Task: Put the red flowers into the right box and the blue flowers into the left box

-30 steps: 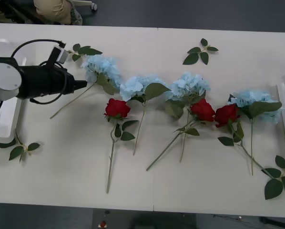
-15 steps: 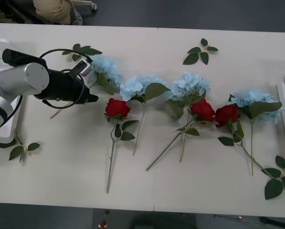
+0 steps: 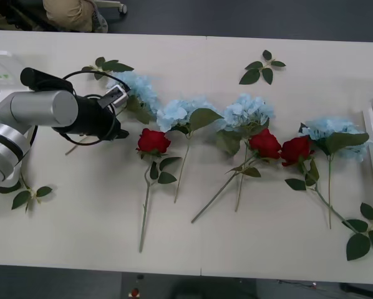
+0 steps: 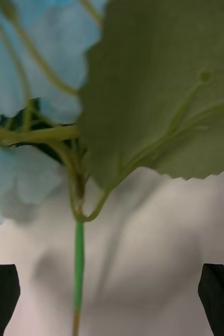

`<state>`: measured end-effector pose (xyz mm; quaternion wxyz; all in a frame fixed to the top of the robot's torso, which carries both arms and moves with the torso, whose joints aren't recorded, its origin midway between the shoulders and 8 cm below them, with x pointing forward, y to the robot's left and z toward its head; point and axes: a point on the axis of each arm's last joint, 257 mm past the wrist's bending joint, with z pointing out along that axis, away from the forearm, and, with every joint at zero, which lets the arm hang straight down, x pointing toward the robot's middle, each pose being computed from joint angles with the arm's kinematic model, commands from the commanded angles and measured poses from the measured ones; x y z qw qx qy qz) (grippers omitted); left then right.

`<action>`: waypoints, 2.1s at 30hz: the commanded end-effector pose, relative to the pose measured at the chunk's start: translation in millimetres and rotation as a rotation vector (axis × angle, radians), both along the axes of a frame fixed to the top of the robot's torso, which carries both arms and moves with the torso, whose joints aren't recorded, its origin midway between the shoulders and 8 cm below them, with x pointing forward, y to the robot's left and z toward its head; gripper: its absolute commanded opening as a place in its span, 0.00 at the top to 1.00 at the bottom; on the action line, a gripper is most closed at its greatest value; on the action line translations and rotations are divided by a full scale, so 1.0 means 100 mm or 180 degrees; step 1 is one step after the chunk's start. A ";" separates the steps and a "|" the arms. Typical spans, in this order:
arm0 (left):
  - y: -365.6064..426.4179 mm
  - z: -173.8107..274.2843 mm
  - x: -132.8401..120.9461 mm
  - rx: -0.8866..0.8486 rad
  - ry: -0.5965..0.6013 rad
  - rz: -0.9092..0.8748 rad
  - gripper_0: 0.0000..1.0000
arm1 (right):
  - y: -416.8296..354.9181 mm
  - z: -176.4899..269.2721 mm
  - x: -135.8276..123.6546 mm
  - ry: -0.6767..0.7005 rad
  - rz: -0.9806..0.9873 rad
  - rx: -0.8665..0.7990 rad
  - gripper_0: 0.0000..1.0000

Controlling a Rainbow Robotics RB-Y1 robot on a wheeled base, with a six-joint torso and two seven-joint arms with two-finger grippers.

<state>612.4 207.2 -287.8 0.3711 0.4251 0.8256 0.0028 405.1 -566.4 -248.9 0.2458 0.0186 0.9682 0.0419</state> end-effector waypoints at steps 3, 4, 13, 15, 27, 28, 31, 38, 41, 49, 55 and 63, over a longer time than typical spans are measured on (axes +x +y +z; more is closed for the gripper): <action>-0.07 0.18 0.18 0.0036 -0.0176 -0.0031 0.32 | 0.49 0.11 0.31 -0.0080 0.0009 -0.0109 0.28; -0.06 0.18 0.18 0.0029 -0.0180 -0.0023 0.52 | 0.56 0.07 0.33 -0.0086 -0.0002 -0.0096 0.28; -0.05 0.21 0.21 0.0014 -0.0231 -0.0001 1.00 | 1.14 -0.20 0.58 -0.0129 0.0133 -0.0045 0.28; -0.06 0.22 0.22 0.0015 -0.0253 -0.0007 1.00 | 1.23 -0.23 0.62 -0.0137 0.0182 -0.0053 0.28; 0.57 0.99 0.33 0.0005 -0.0559 0.0085 1.00 | 1.67 -0.40 0.76 -0.0220 0.0299 0.0120 0.29; 0.63 1.10 0.30 0.0044 -0.0560 0.0061 1.00 | 1.69 -0.42 0.76 -0.0219 0.0307 0.0126 0.29; 0.98 1.49 0.20 0.0245 -0.0558 0.0058 1.00 | 1.76 -0.47 0.76 -0.0229 0.0343 0.0139 0.28; 2.44 2.26 -0.33 0.0986 -0.0267 0.0503 1.00 | 2.00 -0.66 0.78 -0.0273 0.0469 0.0140 0.29; 3.09 2.33 -0.65 0.1377 0.0021 0.0783 1.00 | 2.08 -0.75 0.77 -0.0251 0.0486 0.0154 0.28; 3.95 1.89 -1.06 0.1921 0.0642 0.1311 1.00 | 2.23 -0.90 0.79 -0.0242 0.0527 0.0158 0.36; 4.23 1.62 -0.89 0.2101 0.0453 0.1402 0.99 | 2.25 -0.95 0.85 -0.0290 0.0521 0.0122 0.78; 4.15 1.57 -0.87 0.1996 0.0464 0.1370 0.10 | 2.14 -0.86 0.92 -0.0364 0.0503 0.0024 1.00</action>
